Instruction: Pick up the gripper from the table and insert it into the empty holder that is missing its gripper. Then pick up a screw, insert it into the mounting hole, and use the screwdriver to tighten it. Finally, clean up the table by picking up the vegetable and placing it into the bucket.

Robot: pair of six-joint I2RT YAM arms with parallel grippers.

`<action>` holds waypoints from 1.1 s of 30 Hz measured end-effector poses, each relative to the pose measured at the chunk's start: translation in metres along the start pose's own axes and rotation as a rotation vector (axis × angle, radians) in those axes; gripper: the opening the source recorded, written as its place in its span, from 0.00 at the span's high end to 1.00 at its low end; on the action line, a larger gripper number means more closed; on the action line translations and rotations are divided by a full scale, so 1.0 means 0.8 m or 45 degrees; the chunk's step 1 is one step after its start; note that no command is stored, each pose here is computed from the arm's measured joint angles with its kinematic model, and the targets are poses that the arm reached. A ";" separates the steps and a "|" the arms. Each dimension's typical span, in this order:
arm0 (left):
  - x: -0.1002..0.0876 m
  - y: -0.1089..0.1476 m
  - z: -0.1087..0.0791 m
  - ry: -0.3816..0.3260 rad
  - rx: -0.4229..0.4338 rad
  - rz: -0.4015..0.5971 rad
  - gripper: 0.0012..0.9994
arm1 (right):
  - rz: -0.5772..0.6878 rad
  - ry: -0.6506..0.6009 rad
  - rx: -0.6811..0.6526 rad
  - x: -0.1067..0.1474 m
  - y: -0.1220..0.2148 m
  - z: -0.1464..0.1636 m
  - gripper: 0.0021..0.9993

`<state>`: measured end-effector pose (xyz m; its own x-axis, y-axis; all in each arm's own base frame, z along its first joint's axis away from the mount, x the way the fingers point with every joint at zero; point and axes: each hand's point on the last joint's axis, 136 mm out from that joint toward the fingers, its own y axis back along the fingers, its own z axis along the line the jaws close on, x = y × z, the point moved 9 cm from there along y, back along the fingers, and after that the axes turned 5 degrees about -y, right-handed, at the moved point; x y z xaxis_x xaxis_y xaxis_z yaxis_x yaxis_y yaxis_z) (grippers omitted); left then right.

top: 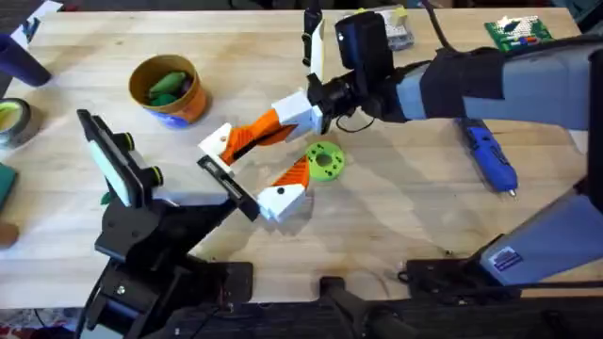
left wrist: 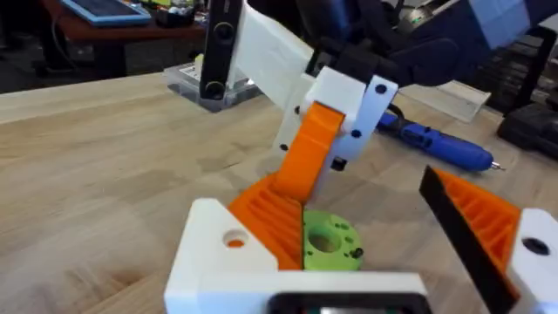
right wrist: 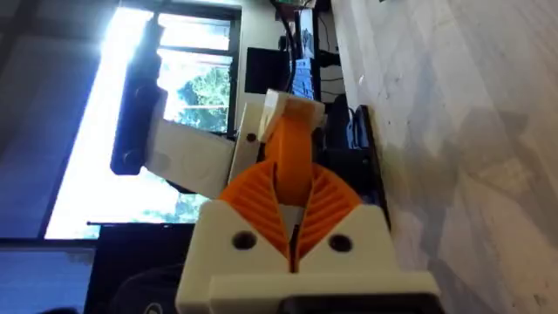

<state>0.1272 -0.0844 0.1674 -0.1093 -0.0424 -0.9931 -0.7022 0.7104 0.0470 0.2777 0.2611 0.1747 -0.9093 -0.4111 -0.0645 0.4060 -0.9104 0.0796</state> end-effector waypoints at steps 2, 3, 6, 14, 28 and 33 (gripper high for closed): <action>0.000 0.000 0.001 0.004 -0.013 0.000 0.01 | -0.006 -0.006 0.007 0.000 -0.002 0.000 0.99; 0.000 0.000 0.002 0.006 -0.019 0.000 0.01 | -0.009 -0.011 0.011 -0.001 -0.002 0.000 0.99; 0.000 0.000 0.003 0.012 -0.028 -0.001 0.01 | -0.018 -0.028 0.019 -0.001 -0.003 -0.001 0.99; 0.000 0.000 0.000 0.018 0.008 0.001 0.01 | -0.050 -0.079 0.022 -0.005 0.006 -0.002 0.99; 0.000 0.000 0.000 0.024 0.010 0.002 0.01 | -0.039 -0.122 0.030 -0.003 -0.003 -0.001 0.99; 0.000 0.000 0.001 0.028 -0.007 0.001 0.01 | -0.051 -0.110 0.035 -0.005 -0.006 0.001 0.99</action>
<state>0.1277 -0.0837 0.1673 -0.1252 -0.0577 -0.9905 -0.7058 0.7067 0.0481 0.2795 0.2675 0.1750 -0.9297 -0.3679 0.0175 0.3676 -0.9240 0.1056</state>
